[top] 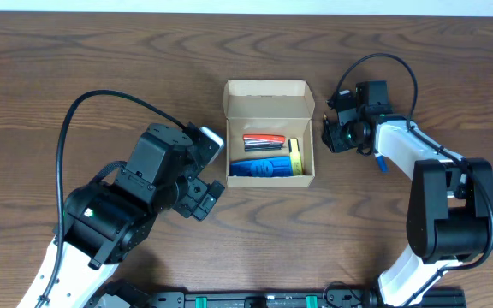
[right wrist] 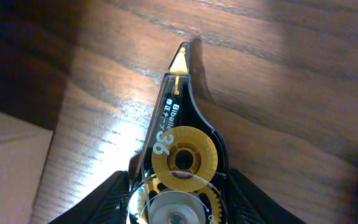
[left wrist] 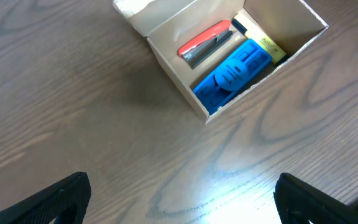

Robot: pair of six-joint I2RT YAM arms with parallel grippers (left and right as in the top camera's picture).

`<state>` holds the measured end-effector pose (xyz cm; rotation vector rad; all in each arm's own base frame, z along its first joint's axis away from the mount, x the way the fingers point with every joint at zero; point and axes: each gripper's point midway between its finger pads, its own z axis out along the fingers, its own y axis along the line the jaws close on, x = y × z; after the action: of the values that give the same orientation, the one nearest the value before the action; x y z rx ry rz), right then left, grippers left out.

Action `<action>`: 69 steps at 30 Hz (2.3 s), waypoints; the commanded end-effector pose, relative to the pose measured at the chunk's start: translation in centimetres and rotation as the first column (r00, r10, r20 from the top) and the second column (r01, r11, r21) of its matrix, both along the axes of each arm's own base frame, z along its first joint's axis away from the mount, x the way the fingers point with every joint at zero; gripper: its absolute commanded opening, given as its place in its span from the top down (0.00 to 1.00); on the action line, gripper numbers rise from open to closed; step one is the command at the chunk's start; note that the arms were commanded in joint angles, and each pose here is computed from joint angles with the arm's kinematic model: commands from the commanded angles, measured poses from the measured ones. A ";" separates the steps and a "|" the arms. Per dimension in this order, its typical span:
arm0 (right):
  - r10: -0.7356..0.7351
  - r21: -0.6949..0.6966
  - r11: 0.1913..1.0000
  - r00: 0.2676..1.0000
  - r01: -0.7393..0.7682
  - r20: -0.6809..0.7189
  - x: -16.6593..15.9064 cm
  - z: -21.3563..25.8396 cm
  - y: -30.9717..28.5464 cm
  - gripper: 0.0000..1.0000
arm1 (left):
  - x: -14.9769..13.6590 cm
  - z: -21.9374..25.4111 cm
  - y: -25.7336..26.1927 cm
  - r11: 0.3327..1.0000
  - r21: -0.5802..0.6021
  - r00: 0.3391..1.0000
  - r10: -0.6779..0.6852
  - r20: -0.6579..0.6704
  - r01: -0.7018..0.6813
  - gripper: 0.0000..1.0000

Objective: Pack container
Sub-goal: 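Grasp the correction tape with right gripper and lift, then carry the correction tape into the box and lower it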

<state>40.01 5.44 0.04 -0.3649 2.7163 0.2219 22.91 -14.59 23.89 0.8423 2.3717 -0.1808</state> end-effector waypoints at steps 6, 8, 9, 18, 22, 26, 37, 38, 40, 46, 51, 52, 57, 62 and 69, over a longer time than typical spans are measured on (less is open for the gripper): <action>-0.086 0.055 0.995 0.995 0.084 0.044 1.8 2.7 0.6 0.62 | 0.0 0.1 0.1 1.000 -0.003 1.000 -0.003 0.002 0.003 0.05; -0.101 0.067 0.993 0.992 0.096 0.075 2.4 4.2 0.7 0.63 | 0.0 0.1 0.1 1.000 -0.003 1.000 -0.003 0.002 0.003 0.05; -0.106 0.073 0.992 0.990 0.099 0.093 2.7 5.1 0.7 0.63 | 0.0 0.1 0.1 1.000 -0.003 1.000 -0.003 0.002 0.003 0.05; -0.107 0.116 0.991 0.935 0.071 0.338 3.7 16.4 1.1 0.62 | 0.0 0.1 0.1 1.000 -0.003 1.000 -0.003 0.002 0.003 0.05; -0.065 0.127 0.992 0.910 0.013 0.409 2.5 20.0 3.1 0.62 | 0.0 0.1 0.1 1.000 -0.003 1.000 -0.003 0.002 0.003 0.05; 0.049 0.110 0.988 0.902 -0.105 0.428 0.4 21.3 7.1 0.61 | 0.0 0.1 0.1 1.000 -0.003 1.000 -0.003 0.002 0.003 0.05; 0.543 -0.086 0.833 0.777 -0.547 0.318 -5.2 16.1 17.2 0.58 | 0.0 0.1 0.1 1.000 -0.003 1.000 -0.003 0.002 0.003 0.05; 0.570 -0.095 0.816 0.765 -0.571 0.299 -5.4 15.2 17.7 0.59 | 0.0 0.1 0.1 1.000 -0.003 1.000 -0.003 0.002 0.003 0.05; 0.602 -0.106 0.794 0.750 -0.599 0.272 -5.7 14.0 18.2 0.62 | 0.0 0.1 0.1 1.000 -0.003 1.000 -0.003 0.002 0.003 0.05; 0.709 -0.130 0.704 0.679 -0.698 0.190 -6.2 9.9 19.2 0.62 | 0.0 0.1 0.1 1.000 -0.003 1.000 -0.003 0.002 0.003 0.05; 0.793 -0.149 0.606 0.580 -0.781 0.186 -6.7 8.8 20.0 0.62 | 0.0 0.1 0.1 1.000 -0.003 1.000 -0.003 0.002 0.003 0.05; 0.800 -0.156 0.597 0.570 -0.787 0.186 -6.6 8.7 20.0 0.60 | 0.0 0.1 0.1 1.000 -0.003 1.000 -0.003 0.002 0.003 0.05; 0.846 -0.183 0.532 0.507 -0.827 0.165 -6.8 7.6 20.0 0.58 | 0.0 0.1 0.1 1.000 -0.003 1.000 -0.003 0.002 0.003 0.05; 0.888 -0.207 0.460 0.441 -0.863 0.132 -6.9 6.0 19.9 0.59 | 0.0 0.1 0.1 1.000 -0.003 1.000 -0.003 0.002 0.003 0.05; 0.899 -0.210 0.437 0.421 -0.875 0.117 -7.0 5.3 19.8 0.53 | 0.0 0.1 0.1 1.000 -0.003 1.000 -0.003 0.002 0.003 0.05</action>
<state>33.14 24.66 5.39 -1.7272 2.0687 0.2593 22.91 -14.59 23.89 0.8423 2.3717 -0.1808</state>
